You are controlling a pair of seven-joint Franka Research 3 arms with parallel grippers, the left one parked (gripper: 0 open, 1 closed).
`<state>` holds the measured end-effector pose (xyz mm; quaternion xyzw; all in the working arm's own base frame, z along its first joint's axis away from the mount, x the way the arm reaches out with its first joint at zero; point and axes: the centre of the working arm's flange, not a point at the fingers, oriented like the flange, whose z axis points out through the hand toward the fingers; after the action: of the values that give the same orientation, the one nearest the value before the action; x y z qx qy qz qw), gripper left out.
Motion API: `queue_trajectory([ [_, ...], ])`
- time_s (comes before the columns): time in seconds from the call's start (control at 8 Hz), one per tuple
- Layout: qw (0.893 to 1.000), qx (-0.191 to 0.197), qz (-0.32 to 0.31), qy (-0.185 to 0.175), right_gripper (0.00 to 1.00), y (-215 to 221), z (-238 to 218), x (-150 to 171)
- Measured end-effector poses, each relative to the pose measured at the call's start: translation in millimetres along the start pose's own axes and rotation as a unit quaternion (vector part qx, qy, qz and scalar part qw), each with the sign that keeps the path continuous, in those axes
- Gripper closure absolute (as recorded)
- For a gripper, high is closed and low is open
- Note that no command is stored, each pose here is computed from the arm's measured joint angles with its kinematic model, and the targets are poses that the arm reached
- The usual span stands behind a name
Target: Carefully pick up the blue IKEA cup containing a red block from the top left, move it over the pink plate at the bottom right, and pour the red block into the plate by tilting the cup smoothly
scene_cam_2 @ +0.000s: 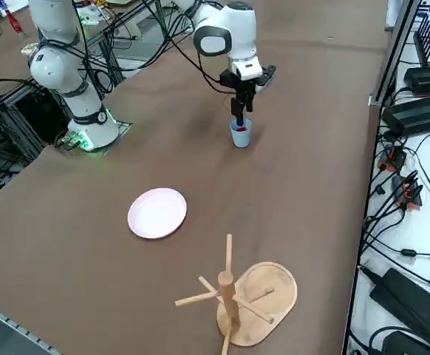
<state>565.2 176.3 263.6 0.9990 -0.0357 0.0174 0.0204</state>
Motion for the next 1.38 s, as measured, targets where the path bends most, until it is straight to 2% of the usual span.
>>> queue_trajectory([
  [0.38, 1.000, -0.002, 0.000, -0.002, 0.00, 0.6, 9.8, -1.3],
  [0.75, 1.000, -0.002, 0.000, -0.003, 0.04, 0.8, 11.5, -1.4],
  [0.88, 1.000, -0.002, 0.000, -0.003, 0.16, 1.1, 11.8, -1.4],
  [1.12, 1.000, -0.003, 0.001, -0.003, 0.22, 1.8, 12.3, -1.6],
  [1.38, 1.000, -0.004, 0.001, -0.006, 0.22, 3.3, 14.3, -2.9],
])
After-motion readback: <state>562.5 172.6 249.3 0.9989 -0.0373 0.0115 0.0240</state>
